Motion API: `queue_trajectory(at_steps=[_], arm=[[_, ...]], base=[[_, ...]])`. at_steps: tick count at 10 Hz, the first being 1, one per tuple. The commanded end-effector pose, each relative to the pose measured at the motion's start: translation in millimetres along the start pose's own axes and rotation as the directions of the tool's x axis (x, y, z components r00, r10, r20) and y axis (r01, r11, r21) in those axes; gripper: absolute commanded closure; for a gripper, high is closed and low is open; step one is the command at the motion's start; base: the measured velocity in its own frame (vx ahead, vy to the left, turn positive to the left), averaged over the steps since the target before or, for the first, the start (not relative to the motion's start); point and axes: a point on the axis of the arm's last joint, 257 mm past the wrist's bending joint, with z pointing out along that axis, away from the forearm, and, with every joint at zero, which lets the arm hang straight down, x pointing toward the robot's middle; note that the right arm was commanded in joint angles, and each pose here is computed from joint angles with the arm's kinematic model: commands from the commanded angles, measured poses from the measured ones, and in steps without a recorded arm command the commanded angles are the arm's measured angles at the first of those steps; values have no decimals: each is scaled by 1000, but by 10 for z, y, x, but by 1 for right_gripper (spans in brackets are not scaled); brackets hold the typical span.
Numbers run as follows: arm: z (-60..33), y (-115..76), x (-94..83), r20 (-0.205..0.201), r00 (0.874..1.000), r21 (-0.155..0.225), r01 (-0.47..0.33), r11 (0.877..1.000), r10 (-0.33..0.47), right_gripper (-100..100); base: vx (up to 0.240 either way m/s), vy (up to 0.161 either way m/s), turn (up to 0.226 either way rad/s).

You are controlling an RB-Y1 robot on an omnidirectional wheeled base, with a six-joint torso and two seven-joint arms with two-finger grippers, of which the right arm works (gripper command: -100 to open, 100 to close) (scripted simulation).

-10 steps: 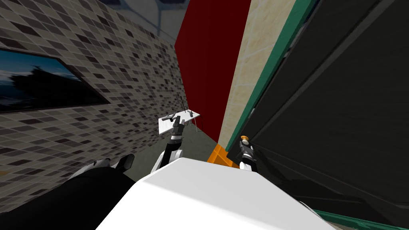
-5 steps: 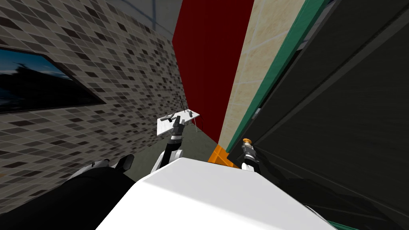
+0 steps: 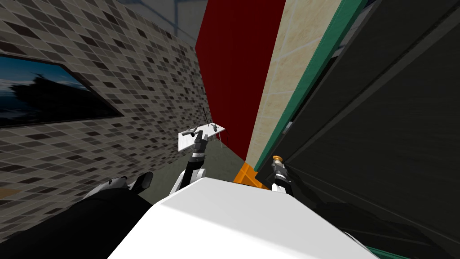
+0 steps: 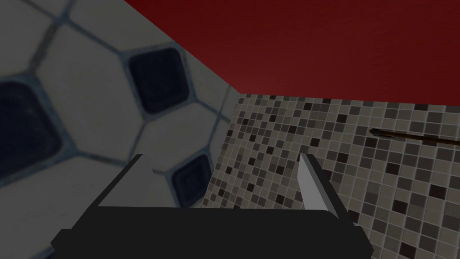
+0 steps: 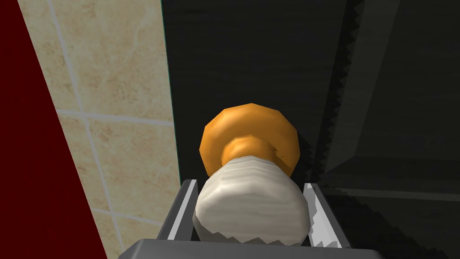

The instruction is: Pull the door open

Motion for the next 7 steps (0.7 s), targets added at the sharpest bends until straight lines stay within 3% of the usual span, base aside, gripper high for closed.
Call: queue_trajectory(at_steps=[1,7], arm=[[-14,-62,-17,4,1000,22,-4,1000,3,100],[-31,-350,4,5,1000,133,-16,991,15,100]], base=[[-189,-36,83],[-243,-19,82]])
